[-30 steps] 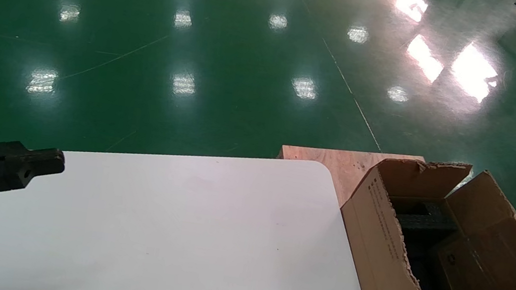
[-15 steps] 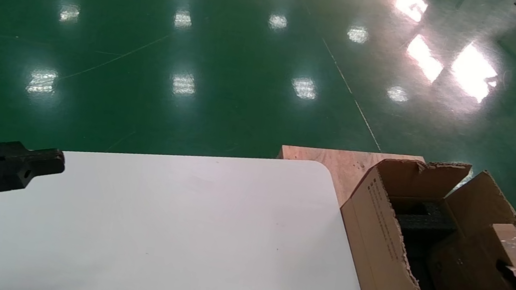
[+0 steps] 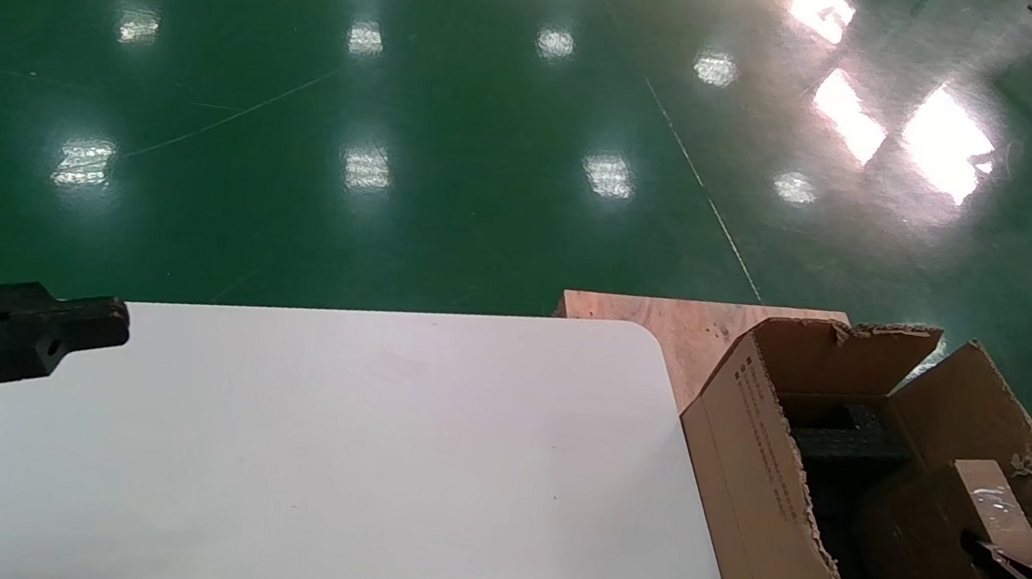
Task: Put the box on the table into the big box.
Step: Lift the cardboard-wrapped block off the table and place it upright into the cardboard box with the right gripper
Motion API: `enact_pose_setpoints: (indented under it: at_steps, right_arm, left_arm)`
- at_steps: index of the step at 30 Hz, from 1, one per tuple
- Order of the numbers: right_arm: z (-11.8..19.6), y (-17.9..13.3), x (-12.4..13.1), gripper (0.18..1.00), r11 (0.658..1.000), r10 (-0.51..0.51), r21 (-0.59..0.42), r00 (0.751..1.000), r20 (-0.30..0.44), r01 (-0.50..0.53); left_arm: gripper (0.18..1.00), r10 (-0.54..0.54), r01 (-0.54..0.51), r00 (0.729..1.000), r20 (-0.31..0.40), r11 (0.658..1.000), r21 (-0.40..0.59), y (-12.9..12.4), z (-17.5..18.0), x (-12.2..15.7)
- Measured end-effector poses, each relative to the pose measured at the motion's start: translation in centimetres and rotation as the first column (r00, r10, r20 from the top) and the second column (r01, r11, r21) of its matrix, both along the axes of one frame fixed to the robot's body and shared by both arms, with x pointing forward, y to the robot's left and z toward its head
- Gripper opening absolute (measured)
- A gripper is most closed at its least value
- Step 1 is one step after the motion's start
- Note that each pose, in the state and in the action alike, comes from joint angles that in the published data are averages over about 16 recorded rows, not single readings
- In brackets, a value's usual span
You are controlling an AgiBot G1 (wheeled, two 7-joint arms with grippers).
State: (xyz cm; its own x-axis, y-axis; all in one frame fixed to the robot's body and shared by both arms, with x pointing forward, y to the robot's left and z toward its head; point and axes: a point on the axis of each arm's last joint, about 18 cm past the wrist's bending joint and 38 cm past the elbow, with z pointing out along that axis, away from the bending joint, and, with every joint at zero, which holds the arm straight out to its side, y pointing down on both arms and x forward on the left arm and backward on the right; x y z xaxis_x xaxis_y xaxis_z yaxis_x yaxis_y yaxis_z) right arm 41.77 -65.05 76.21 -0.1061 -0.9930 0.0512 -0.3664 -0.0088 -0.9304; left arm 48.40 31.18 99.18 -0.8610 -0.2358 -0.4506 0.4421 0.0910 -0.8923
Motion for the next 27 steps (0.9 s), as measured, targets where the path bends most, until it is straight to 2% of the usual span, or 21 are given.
enact_pose_setpoints:
  at_steps: [12, 18, 27]
  right_arm:
    - [0.31, 0.25, 0.34, 0.475, 0.999, 0.026, -0.040, 0.999, -0.031, -0.027]
    - [0.45, 0.34, 0.43, 0.488, 0.998, 0.034, -0.052, 0.999, -0.036, -0.036]
    - [0.30, 0.40, 0.37, 0.559, 0.998, 0.036, -0.048, 0.999, -0.038, -0.038]
  left_arm:
    - [0.198, 0.000, 0.000, 1.000, 0.000, 1.000, 0.000, 0.00, 0.00, 0.00]
    - [0.226, 0.000, 0.000, 1.000, 0.000, 1.000, 0.000, 0.01, 0.00, 0.01]
    - [0.336, 0.000, 0.000, 1.000, 0.000, 1.000, 0.000, 0.01, 0.00, 0.01]
